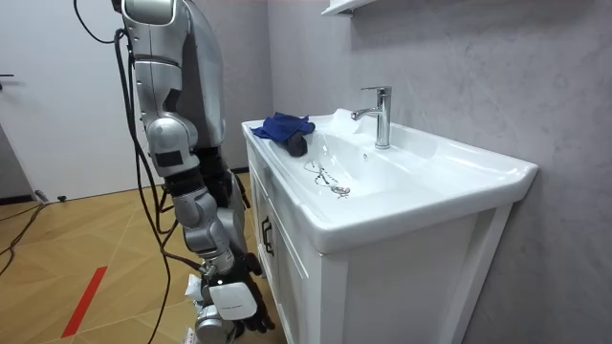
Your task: Wipe basin
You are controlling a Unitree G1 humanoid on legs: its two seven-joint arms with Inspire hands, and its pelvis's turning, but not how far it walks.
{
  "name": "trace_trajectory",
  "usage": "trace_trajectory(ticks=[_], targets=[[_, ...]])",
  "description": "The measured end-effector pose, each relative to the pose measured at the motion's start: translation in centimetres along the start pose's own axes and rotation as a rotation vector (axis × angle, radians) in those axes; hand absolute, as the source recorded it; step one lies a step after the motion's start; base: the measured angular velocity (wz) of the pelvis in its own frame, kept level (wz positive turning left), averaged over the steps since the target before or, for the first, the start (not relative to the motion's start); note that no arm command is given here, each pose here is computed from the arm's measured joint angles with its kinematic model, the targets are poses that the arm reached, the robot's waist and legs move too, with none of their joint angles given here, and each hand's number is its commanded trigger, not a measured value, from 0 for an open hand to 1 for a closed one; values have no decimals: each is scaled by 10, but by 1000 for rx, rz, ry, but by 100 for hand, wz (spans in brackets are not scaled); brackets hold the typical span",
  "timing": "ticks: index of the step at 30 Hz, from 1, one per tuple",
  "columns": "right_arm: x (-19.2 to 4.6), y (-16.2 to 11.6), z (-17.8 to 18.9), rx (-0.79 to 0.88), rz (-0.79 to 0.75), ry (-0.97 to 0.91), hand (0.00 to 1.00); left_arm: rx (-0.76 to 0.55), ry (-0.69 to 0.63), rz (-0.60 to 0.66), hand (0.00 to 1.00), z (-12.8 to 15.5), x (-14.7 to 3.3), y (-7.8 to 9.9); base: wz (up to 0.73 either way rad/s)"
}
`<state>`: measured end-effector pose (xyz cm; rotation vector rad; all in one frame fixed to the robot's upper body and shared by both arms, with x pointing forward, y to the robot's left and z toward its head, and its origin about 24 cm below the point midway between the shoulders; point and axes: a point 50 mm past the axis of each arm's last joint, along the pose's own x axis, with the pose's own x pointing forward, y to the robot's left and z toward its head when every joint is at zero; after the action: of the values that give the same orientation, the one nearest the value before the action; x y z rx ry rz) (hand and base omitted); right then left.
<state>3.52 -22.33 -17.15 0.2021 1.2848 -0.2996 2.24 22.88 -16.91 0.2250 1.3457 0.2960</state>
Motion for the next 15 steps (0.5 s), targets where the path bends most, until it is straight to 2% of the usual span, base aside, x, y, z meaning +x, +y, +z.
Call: trace_trajectory(ticks=[15], targets=[[0,0,0,1,2,-1,0,-38,8,-1,0,-1,0,0,0]])
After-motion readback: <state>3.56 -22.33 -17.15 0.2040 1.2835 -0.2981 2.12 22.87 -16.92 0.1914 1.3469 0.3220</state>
